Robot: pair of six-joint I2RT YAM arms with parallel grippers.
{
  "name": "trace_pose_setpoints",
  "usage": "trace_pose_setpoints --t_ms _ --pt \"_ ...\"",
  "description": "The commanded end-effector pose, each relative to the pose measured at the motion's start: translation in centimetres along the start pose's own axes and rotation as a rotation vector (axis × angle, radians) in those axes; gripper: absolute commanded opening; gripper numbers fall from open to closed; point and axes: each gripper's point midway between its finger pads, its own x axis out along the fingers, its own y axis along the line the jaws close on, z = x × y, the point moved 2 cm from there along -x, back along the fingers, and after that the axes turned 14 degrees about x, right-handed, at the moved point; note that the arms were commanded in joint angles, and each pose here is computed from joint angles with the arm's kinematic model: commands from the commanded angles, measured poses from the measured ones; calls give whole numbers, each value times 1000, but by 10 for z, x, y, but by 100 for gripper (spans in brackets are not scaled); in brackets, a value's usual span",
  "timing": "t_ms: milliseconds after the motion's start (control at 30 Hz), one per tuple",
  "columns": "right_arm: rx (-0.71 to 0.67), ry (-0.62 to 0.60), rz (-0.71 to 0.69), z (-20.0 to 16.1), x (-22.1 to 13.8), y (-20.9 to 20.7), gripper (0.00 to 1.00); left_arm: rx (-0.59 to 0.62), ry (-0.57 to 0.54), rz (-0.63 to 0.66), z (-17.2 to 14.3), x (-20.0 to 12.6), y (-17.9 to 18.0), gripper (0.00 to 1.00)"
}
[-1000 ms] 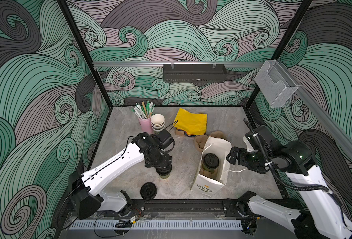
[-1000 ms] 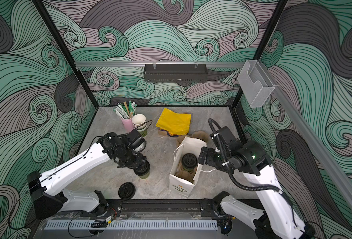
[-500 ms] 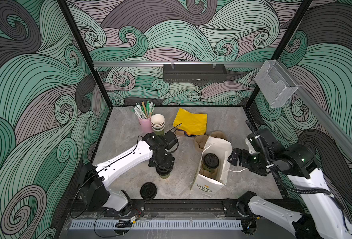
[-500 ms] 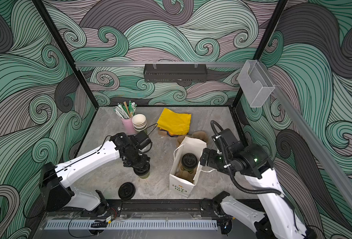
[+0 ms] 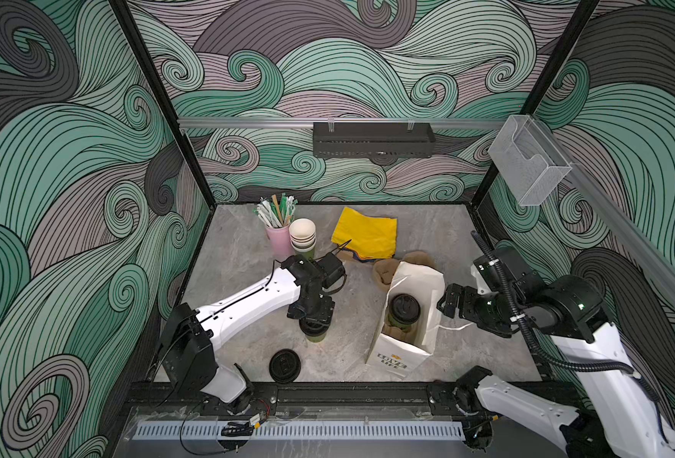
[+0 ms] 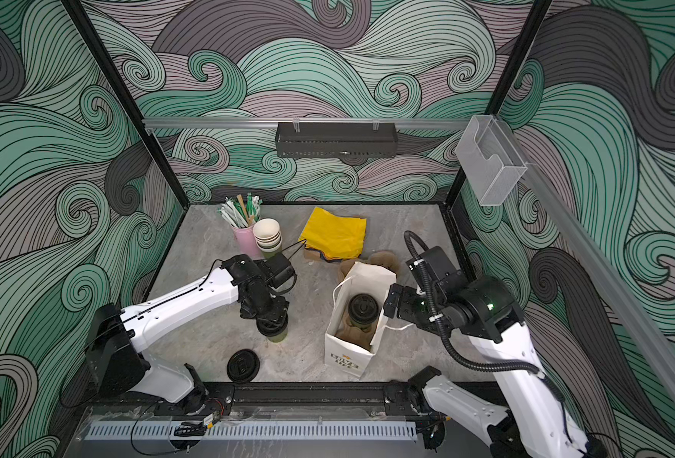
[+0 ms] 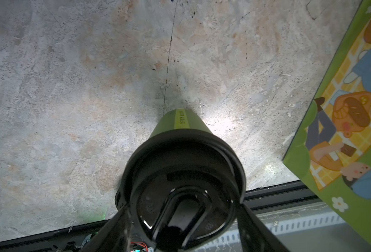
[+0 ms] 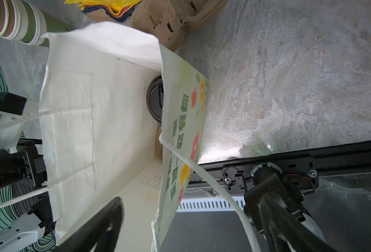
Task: Pack a coffee takeout order
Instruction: Pick up the coffee cup from the bottom-center of the table.
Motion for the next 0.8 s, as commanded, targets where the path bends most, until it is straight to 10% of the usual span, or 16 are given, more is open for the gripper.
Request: trace_pose_setpoints --t_ms 0,767 --pt "17 24 -49 -5 1 -11 98 14 5 19 0 8 2 74" --pt "28 37 -55 -8 3 -14 98 21 20 48 -5 20 7 68"
